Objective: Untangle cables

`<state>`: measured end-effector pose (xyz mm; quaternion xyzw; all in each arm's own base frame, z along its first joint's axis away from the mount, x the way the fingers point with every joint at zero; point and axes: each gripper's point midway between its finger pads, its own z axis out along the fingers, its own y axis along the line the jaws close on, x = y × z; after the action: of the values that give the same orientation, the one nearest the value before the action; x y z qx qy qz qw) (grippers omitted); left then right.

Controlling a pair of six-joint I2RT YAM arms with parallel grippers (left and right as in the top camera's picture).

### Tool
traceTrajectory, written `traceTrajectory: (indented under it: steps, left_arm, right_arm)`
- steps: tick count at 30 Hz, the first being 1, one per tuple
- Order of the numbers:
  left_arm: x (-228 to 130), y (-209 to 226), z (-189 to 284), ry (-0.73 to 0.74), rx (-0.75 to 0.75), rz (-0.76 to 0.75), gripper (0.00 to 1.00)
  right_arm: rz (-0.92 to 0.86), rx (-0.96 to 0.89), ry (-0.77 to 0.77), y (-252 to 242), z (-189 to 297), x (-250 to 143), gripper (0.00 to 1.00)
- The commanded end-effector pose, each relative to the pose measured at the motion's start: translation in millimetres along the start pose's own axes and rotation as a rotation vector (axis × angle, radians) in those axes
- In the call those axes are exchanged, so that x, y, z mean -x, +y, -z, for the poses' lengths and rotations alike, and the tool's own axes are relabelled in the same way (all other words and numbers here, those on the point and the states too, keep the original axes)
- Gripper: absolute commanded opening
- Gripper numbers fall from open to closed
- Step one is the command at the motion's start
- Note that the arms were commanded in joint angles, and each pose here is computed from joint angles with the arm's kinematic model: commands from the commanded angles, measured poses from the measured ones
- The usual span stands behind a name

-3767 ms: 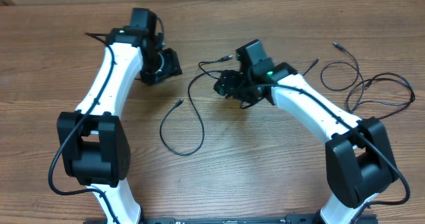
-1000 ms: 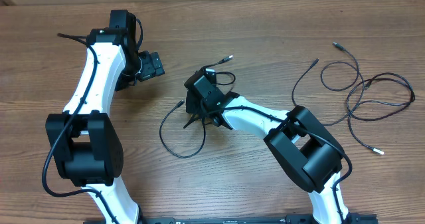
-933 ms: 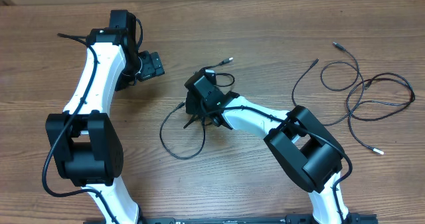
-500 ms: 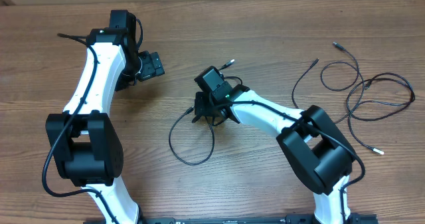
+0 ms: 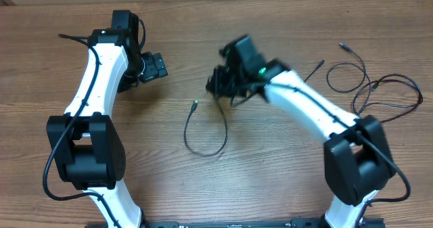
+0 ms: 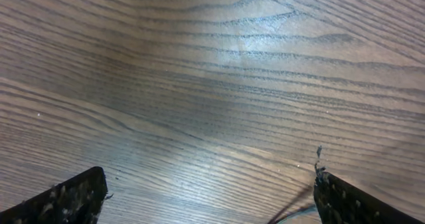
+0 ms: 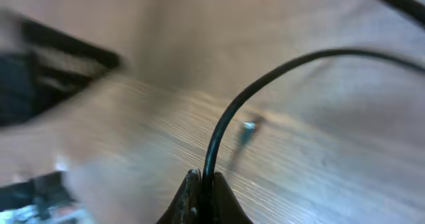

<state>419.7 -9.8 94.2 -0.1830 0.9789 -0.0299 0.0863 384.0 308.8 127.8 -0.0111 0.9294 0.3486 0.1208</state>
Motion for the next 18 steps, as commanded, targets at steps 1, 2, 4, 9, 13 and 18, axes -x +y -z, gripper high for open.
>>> traceTrajectory:
  steps: [1,2,4,9,13,18]
  left_arm:
    - [2,-1,2,-0.011,0.004,-0.017,1.00]
    - [2,-2,2,-0.011,0.004,-0.017,0.99]
    - [2,-2,2,-0.011,0.004,-0.017,1.00]
    - [2,-2,2,-0.011,0.004,-0.017,1.00]
    - [2,-2,2,-0.011,0.004,-0.017,1.00]
    - [2,-2,2,-0.011,0.004,-0.017,0.99]
  right_arm:
    - [0.086,0.257,-0.063,59,67,46,0.04]
    - [0.098,0.293,-0.079,67,79,55,0.04]
    - [0.136,0.354,-0.134,82,107,76,0.04]
    - [0.236,0.419,-0.393,94,179,144,0.04]
    - [0.029,0.421,-0.474,53,217,179,0.04]
    - [-0.215,0.213,-0.508,-39,226,188,0.04]
